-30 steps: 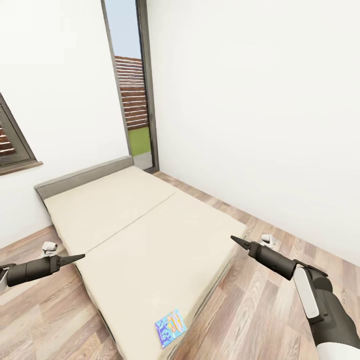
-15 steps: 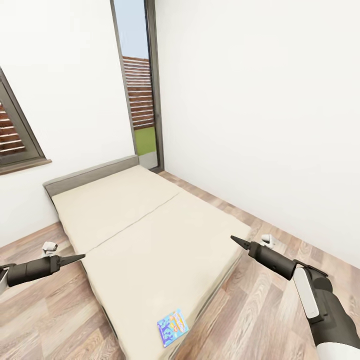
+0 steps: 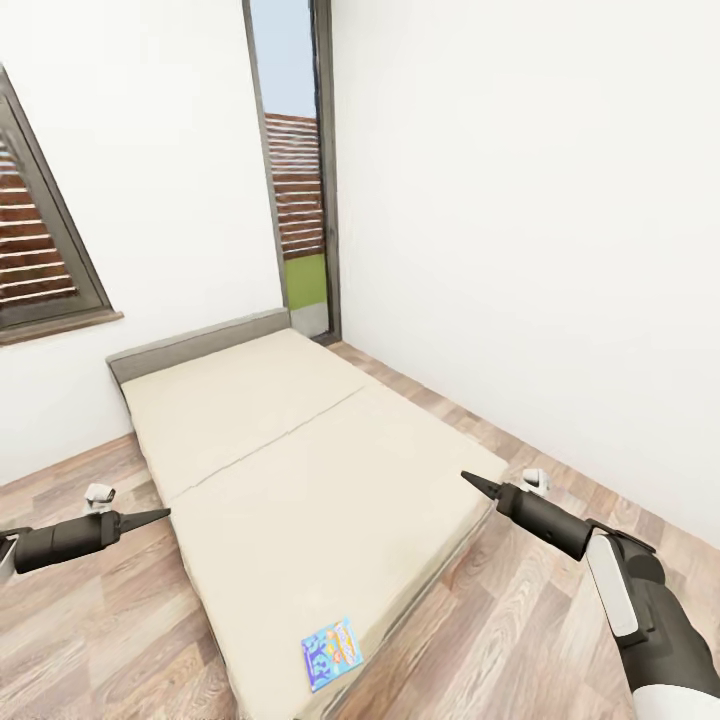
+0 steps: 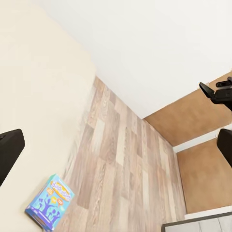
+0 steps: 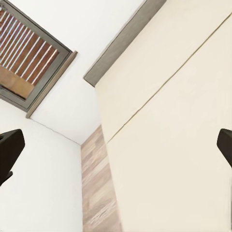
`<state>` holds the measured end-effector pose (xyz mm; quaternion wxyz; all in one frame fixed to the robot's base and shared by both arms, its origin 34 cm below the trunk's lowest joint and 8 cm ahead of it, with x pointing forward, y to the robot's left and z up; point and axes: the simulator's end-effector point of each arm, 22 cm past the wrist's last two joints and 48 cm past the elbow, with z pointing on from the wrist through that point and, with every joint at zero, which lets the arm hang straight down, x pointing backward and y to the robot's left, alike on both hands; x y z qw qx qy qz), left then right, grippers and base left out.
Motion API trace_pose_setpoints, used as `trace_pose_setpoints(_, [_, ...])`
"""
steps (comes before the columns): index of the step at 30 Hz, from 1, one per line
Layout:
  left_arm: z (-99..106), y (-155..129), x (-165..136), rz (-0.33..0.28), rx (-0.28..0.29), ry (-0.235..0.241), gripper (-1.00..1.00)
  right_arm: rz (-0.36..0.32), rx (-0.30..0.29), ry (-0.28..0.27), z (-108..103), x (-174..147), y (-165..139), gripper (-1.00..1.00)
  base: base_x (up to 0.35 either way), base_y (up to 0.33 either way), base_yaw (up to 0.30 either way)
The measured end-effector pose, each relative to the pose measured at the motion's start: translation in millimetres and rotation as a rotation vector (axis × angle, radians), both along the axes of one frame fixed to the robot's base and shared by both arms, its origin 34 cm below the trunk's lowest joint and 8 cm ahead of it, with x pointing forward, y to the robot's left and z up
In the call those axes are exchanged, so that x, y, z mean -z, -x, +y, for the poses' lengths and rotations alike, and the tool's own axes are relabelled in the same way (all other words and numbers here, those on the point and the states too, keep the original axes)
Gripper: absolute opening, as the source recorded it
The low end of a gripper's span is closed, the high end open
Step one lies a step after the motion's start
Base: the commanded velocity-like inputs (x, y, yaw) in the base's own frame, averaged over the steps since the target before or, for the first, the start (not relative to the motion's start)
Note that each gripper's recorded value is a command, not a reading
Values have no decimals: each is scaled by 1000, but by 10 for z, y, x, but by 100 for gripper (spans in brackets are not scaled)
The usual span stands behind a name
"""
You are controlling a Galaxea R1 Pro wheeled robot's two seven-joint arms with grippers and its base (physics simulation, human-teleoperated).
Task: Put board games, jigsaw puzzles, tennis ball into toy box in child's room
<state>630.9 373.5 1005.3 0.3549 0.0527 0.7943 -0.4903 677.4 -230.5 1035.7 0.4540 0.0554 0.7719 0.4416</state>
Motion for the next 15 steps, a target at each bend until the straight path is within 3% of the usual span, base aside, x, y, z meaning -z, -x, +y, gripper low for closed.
trace_pose_setpoints(15, [1, 0, 2, 0, 0, -1, 100, -1, 0, 0, -6, -3, -1, 100, 0, -299, 208])
